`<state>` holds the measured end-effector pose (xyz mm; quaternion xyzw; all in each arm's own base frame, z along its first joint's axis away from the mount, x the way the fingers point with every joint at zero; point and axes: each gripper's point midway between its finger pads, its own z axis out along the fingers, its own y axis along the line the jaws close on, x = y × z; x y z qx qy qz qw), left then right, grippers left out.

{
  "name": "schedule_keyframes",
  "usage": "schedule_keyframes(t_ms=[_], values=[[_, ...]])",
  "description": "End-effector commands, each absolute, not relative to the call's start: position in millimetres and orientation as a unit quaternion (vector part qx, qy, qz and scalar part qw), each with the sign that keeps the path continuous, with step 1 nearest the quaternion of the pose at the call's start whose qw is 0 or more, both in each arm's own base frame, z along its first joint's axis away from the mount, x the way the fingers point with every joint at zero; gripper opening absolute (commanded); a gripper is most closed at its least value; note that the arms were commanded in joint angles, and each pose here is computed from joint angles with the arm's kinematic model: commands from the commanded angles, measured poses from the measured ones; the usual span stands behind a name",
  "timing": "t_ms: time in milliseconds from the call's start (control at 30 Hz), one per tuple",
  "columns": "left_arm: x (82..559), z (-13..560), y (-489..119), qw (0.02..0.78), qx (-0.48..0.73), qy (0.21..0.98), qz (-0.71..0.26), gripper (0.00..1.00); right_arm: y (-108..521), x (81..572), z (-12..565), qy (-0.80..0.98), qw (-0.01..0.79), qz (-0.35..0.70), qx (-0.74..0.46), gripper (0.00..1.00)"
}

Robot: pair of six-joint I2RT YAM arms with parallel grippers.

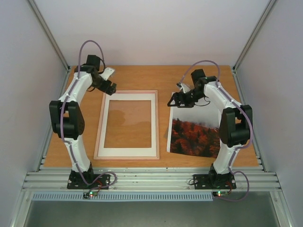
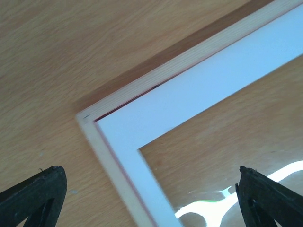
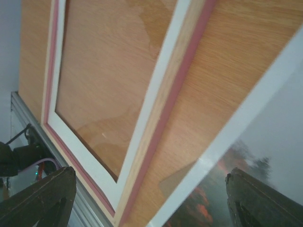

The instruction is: Put the photo into the frame

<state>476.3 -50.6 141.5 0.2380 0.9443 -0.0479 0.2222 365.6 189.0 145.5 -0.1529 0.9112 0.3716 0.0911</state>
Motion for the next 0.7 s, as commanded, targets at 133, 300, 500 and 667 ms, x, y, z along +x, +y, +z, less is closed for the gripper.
schedule_keyframes(t_ms=[133, 300, 500, 667], values=[[454.3, 181.1, -171.1, 0.276, 0.289, 0.905, -0.147, 0.97, 112.9, 347.7, 155.5, 0.934, 0.099, 0.320, -0.126, 0.86], [434.3, 182.2, -244.0, 0.271, 0.296, 0.893, -0.205, 0.95, 47.2, 331.1, 156.1, 0.947, 0.095, 0.301, -0.059, 0.86], [375.6, 152.8, -319.8, 0.223, 0.395, 0.856, -0.247, 0.82, -8.5, 293.5, 160.1, 0.952, 0.071, 0.297, -0.003, 0.84], [291.1, 146.1, -329.8, 0.244, 0.571, 0.730, -0.285, 0.81, -27.4, 265.7, 160.7, 0.958, 0.067, 0.278, -0.015, 0.83]])
